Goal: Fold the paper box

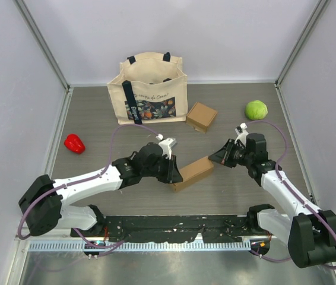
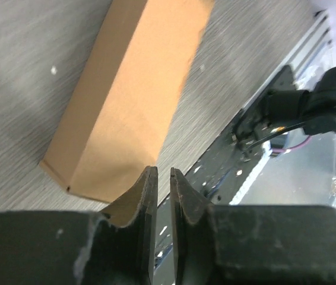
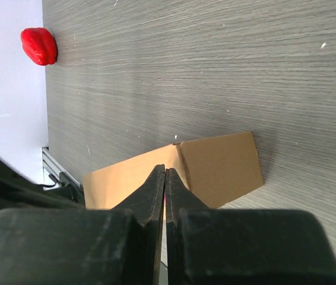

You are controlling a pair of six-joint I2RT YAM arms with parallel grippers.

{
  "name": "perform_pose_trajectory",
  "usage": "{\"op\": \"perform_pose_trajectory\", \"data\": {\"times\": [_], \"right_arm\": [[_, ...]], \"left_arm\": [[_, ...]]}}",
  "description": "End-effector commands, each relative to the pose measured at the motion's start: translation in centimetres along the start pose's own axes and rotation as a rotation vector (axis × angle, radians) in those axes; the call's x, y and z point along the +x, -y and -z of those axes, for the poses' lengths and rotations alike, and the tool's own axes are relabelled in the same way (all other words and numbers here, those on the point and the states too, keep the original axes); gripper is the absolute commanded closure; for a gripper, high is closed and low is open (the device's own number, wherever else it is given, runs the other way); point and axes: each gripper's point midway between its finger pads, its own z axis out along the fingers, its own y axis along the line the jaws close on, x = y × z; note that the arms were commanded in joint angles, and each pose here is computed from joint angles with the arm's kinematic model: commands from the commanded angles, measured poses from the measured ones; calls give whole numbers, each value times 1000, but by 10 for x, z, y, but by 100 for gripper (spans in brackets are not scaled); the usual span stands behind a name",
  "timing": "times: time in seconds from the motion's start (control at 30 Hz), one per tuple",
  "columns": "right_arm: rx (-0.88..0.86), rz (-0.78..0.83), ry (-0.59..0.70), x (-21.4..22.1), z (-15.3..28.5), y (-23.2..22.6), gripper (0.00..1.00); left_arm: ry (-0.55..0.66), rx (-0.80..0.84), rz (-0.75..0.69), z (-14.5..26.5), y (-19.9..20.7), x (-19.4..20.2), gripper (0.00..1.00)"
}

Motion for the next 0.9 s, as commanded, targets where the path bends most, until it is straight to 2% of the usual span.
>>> {"op": "perform_pose_trajectory", "data": {"times": [0.0, 0.1, 0.23, 0.33, 0.4, 0.43, 0.47, 0.5, 0.53, 0.57, 0.6, 0.63, 0.67, 0.73, 0.87], "right_arm": [[-66, 50, 39, -19, 11, -29, 93], [-23, 28, 23, -7, 13, -17, 93], [129, -56, -4, 13, 21, 13, 93], [277, -86, 48, 12, 42, 28, 89], [374, -86, 76, 9, 59, 36, 81], [379, -75, 100, 6, 66, 33, 72], [389, -76, 102, 6, 70, 31, 48], [371, -79, 102, 7, 71, 27, 39], [353, -91, 105, 7, 71, 23, 33], [350, -112, 98, 9, 69, 23, 28], [345, -112, 97, 9, 67, 24, 28], [335, -106, 86, 10, 65, 23, 27], [349, -115, 52, 17, 58, 32, 26], [252, -79, -1, 21, 43, 24, 26], [196, -97, -64, 26, 20, 28, 27]], "left_arm": [[-63, -24, 41, -6, -24, 35, 84], [-81, -50, 53, -11, -35, 49, 86], [-101, -101, 71, -14, -52, 67, 87], [-109, -125, 57, -13, -51, 77, 86], [-122, -138, 35, -14, -46, 84, 82], [-131, -142, 30, -14, -46, 86, 78], [-139, -129, 21, -13, -39, 87, 68], [-140, -126, 18, -10, -37, 87, 61], [-102, -94, 12, -1, -27, 78, 51], [-75, -86, 13, 6, -22, 72, 47], [-31, -107, 14, 14, -24, 63, 42], [34, -76, 12, 28, -15, 49, 23], [56, -64, 20, 35, -14, 44, 12], [82, -44, 63, 43, -13, 32, 0], [52, -168, 175, 40, -50, 20, 3]]}}
